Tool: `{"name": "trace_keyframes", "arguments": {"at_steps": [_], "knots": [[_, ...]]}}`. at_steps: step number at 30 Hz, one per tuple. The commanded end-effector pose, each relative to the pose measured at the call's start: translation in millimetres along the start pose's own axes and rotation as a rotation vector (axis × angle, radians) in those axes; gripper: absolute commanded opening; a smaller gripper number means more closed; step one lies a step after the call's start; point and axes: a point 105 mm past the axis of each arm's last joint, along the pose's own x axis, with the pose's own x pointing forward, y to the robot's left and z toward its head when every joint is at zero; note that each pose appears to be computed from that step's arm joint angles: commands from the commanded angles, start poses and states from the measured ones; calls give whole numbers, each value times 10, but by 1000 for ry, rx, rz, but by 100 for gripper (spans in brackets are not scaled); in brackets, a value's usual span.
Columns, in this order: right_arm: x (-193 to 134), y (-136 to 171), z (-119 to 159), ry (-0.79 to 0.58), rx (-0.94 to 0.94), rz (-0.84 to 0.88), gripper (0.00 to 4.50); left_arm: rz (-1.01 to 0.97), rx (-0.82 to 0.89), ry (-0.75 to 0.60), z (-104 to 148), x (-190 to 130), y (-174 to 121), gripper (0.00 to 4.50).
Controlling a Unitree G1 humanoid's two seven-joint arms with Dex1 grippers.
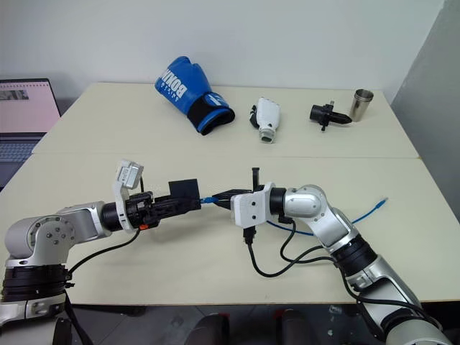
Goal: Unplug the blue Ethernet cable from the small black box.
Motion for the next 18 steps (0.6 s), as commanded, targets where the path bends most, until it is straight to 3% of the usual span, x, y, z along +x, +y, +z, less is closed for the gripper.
{"name": "trace_keyframes", "arguments": {"at_steps": [1,12,18], "knots": [[-17,-148,191,-62,-80,-40,0,-20,16,-40,124,-29,-62,305],[-50,-246,281,-120,-134,-120,0,-63,-36,-45,151,-56,-131,84],[-89,-330,324,-161,-155,-179,0,-75,-37,-40,169,-44,-160,81]]}}
